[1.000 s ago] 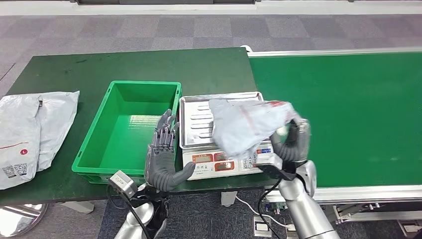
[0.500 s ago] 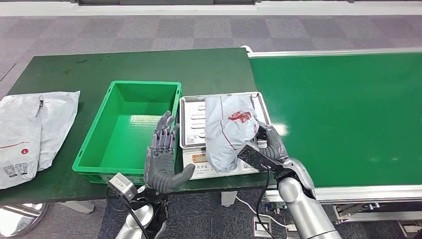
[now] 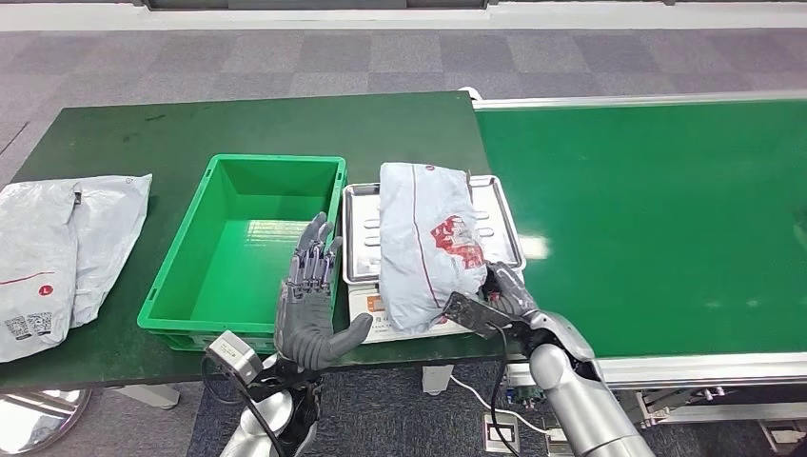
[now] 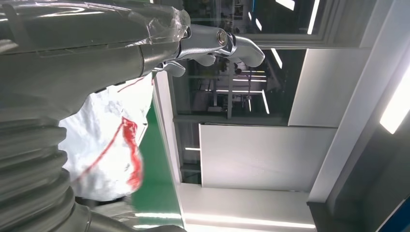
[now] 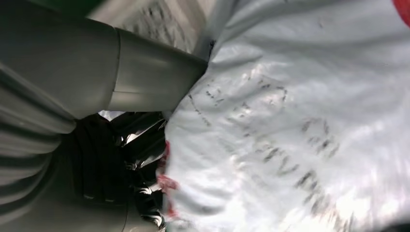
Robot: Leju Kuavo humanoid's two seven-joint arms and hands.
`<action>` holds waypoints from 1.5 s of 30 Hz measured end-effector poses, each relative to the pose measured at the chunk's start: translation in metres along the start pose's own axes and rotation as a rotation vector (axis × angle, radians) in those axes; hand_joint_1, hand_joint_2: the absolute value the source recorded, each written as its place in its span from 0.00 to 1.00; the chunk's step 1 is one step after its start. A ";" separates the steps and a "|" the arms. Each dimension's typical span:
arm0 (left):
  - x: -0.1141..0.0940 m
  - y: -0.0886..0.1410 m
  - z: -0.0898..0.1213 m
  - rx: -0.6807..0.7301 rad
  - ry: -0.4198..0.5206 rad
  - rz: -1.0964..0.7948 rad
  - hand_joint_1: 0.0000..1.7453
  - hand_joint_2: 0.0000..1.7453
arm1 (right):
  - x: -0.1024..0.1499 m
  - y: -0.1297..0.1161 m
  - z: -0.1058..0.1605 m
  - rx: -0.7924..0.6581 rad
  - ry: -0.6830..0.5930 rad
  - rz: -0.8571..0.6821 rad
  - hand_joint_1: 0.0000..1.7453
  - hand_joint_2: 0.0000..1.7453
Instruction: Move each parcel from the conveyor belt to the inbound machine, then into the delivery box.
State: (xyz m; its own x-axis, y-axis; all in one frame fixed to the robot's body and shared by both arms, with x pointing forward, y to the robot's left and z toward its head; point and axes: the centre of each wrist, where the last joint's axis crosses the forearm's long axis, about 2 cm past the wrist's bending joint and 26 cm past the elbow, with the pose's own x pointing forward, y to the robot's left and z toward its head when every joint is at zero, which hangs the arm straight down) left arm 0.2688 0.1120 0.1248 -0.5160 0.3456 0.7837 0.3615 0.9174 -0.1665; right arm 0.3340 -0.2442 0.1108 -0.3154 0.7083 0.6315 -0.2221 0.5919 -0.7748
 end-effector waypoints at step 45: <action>-0.011 0.005 -0.007 -0.028 0.071 -0.014 0.00 1.00 | 0.017 0.000 0.030 -0.262 -0.163 -0.115 0.00 0.00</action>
State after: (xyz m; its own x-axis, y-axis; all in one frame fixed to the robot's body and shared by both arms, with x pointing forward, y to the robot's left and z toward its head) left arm 0.2817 0.1114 0.1198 -0.4647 0.3171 0.8267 0.3766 0.9158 -0.1396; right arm 0.3005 -0.2438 0.1208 -0.4499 0.5731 0.6849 -0.0261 0.7582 -0.6515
